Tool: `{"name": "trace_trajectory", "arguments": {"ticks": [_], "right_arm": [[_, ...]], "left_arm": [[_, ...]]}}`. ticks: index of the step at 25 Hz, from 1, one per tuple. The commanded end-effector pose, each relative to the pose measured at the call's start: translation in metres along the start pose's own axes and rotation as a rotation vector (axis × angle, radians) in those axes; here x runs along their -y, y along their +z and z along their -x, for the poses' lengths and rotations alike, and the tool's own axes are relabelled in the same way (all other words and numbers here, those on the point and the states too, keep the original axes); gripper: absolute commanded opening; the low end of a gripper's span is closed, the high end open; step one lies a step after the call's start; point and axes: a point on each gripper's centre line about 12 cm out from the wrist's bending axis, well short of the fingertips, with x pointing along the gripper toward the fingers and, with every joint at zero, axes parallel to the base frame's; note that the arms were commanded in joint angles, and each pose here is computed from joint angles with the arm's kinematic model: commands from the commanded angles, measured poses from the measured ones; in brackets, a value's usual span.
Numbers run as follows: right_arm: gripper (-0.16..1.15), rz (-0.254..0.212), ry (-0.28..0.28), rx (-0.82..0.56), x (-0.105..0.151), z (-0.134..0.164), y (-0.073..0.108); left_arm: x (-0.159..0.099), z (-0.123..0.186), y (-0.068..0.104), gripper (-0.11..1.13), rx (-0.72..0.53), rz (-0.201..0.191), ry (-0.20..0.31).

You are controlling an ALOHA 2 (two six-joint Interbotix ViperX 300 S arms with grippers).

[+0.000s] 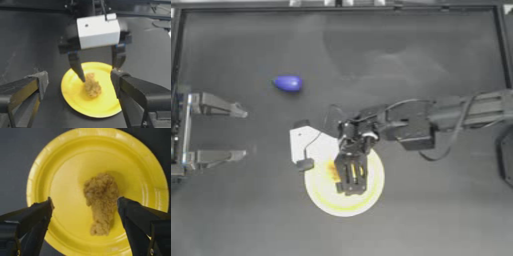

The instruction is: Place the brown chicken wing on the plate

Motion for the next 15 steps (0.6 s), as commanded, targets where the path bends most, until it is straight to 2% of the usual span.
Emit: {"name": "trace_trajectory", "arguments": {"ticks": [1,8,15], "right_arm": [[1.02,0.013,-0.016,0.098,-0.002,0.038,0.012],[1.01,0.007,-0.052,0.166,0.006,0.063,0.009],[1.01,-0.016,-0.094,0.28,0.011,0.09,-0.007]], "left_arm": [[0.0,0.002,0.005,1.03,0.023,0.002,0.001],[0.0,0.004,0.006,1.03,0.032,0.008,0.001],[0.0,0.002,0.008,1.03,0.02,0.005,0.001]]}}
